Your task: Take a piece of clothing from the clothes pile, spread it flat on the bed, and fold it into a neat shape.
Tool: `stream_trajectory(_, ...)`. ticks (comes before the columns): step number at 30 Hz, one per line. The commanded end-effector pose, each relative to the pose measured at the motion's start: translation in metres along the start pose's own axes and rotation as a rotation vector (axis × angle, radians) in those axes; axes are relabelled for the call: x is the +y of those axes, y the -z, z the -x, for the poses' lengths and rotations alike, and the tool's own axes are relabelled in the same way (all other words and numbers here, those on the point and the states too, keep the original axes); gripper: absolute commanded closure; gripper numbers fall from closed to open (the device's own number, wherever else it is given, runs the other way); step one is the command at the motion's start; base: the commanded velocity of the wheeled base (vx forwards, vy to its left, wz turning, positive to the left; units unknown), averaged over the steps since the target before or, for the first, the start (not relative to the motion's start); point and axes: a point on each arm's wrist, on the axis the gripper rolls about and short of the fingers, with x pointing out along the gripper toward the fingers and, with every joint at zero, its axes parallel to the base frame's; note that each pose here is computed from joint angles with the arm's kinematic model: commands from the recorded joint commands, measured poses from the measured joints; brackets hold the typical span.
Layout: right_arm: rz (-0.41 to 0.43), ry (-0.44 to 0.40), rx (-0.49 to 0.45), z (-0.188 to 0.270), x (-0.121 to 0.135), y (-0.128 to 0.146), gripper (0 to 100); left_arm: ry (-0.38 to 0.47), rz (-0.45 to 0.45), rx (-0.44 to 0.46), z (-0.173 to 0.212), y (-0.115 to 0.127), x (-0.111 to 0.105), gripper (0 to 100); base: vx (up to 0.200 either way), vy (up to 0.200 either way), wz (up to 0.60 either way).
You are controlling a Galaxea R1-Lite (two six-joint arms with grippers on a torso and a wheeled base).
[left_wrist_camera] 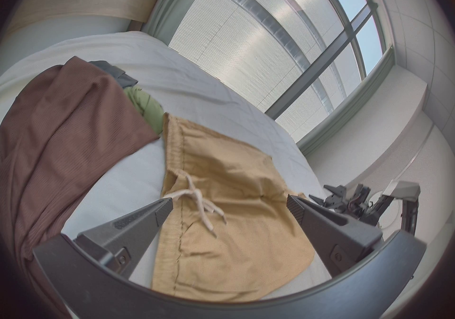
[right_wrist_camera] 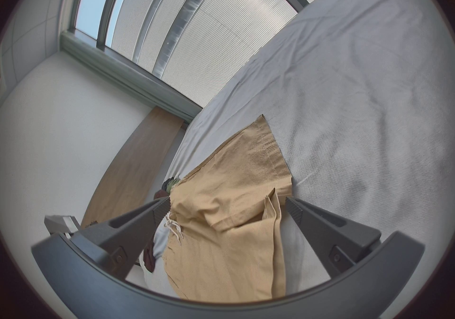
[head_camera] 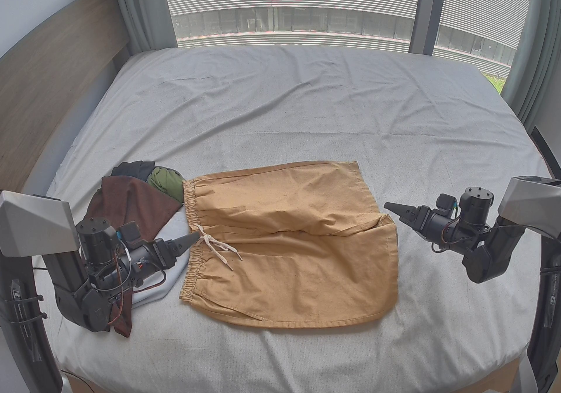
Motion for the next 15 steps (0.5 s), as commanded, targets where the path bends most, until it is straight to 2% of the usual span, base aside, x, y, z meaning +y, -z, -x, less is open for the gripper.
stream_trajectory(1, 0.083, 0.003, 0.002, 0.026, 0.023, -0.003, 0, -0.033, -0.014, 0.075, 0.020, 0.013, 0.010, 0, 0.000, 0.000, 0.00)
stream_trajectory(8, 0.191, 0.019, 0.059, 0.034, 0.024, 0.015, 0, -0.068, 0.004, 0.155, 0.023, 0.033, 0.018, 0, 0.000, 0.000, 0.00)
stream_trajectory(15, 0.203, 0.012, 0.058, 0.032, 0.026, 0.015, 0, -0.106, 0.036, 0.227, 0.014, 0.056, 0.032, 0, 0.000, 0.000, 0.00)
